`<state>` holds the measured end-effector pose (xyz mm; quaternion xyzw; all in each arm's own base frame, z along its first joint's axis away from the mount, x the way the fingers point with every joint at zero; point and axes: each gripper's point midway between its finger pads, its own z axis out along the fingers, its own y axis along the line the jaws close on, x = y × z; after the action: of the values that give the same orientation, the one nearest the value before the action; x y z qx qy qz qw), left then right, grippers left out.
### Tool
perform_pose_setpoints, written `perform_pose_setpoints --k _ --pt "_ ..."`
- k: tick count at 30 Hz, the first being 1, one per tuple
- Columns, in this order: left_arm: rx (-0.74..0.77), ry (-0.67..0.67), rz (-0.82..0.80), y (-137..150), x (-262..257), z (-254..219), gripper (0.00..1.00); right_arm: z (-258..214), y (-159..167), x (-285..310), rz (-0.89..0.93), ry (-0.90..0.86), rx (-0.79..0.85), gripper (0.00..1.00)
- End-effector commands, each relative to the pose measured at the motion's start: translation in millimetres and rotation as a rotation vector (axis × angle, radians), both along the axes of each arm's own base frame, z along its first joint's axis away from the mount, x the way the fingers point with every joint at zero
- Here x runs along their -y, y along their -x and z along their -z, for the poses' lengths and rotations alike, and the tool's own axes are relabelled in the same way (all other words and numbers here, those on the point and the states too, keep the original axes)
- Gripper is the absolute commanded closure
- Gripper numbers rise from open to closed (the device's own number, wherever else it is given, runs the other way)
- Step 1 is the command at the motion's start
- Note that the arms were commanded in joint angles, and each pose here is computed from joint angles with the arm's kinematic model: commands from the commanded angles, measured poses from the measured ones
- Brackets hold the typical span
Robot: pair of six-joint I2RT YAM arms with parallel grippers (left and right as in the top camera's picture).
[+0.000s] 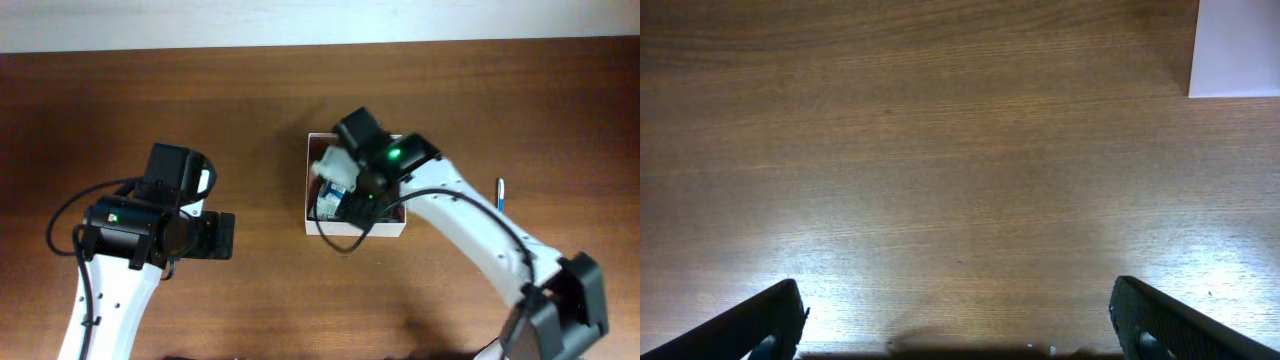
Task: Pack container
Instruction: 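Place the blue razor into the box and open the gripper, then move the right gripper to the blue-white toothbrush and grasp it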
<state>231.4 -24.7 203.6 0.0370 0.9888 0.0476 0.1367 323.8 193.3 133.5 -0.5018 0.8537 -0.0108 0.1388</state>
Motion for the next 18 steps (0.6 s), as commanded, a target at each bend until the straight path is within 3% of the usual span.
perform_pose_setpoints --k 1,3,5,8,13,18 --pt "0.001 -0.005 -0.012 -0.1 -1.5 0.2 0.00 -75.0 -20.9 30.7 0.343 -0.172 0.129 0.01" --pt "0.001 -0.005 -0.012 -0.1 -1.4 0.2 0.01 -98.4 -28.1 62.5 0.579 -0.266 0.165 0.01" --pt "0.001 -0.005 -0.012 -0.1 -1.5 0.2 0.01 -112.3 -35.5 120.1 1.016 -0.397 0.165 0.01" --pt "0.001 -0.005 -0.012 -0.1 -1.5 0.2 0.01 -100.3 -33.9 184.3 1.304 -0.399 0.133 0.01" --pt "0.001 -0.005 -0.012 -0.1 -1.5 0.2 0.01 -33.6 -17.8 240.7 1.496 -0.257 -0.019 0.06" --pt "0.001 -0.005 -0.012 -0.1 -1.5 0.2 0.01 42.7 -9.6 261.4 1.397 -0.087 -0.190 0.10"
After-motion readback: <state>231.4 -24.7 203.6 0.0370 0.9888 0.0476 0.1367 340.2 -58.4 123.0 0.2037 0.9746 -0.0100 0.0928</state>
